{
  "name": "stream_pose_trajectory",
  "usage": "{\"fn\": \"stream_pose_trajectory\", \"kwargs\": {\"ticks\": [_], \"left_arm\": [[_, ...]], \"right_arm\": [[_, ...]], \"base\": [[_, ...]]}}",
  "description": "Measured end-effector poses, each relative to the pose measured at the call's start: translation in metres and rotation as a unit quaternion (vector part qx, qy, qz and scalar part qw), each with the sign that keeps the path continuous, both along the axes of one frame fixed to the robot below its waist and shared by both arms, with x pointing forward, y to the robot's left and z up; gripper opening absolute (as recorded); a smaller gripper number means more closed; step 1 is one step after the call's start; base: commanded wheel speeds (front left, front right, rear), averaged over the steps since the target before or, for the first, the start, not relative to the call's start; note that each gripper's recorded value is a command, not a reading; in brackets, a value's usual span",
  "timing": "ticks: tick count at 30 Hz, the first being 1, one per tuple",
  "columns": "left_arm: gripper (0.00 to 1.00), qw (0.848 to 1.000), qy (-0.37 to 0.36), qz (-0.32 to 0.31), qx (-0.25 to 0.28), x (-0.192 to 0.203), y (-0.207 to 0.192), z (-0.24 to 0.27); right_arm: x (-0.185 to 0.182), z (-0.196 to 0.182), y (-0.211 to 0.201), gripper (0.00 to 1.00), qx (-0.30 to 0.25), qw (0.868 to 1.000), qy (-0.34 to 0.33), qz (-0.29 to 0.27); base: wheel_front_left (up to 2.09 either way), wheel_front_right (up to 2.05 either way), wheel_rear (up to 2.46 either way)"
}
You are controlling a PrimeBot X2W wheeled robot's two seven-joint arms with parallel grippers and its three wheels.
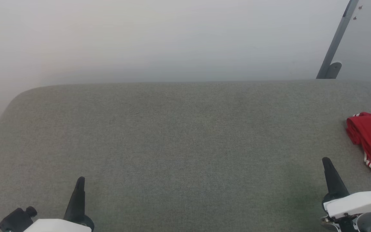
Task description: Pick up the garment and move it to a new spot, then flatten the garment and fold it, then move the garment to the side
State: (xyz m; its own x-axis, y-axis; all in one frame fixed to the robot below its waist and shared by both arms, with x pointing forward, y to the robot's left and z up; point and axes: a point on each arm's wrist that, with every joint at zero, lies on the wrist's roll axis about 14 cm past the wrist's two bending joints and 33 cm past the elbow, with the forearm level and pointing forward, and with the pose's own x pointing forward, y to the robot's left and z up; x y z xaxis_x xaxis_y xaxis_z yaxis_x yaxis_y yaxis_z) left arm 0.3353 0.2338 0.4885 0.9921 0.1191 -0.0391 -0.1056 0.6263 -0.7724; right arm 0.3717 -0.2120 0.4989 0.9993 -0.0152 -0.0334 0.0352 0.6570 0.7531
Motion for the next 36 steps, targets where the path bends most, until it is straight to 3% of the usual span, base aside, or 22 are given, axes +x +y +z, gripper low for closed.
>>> {"fn": "stream_pose_trajectory", "kwargs": {"ticks": [17,36], "left_arm": [[0.00,0.996,-0.004,-0.007,-0.086,0.012,-0.007,0.001],[0.00,0.983,-0.015,-0.019,-0.179,0.027,-0.015,0.006]], "right_arm": [[0.004,0.001,0.003,0.00,0.093,0.996,0.000,-0.003],[0.009,0.002,0.006,0.00,0.188,0.982,-0.003,-0.003]], "base": [[0.00,0.00,0.00],[0.00,0.00,0.00]]}}
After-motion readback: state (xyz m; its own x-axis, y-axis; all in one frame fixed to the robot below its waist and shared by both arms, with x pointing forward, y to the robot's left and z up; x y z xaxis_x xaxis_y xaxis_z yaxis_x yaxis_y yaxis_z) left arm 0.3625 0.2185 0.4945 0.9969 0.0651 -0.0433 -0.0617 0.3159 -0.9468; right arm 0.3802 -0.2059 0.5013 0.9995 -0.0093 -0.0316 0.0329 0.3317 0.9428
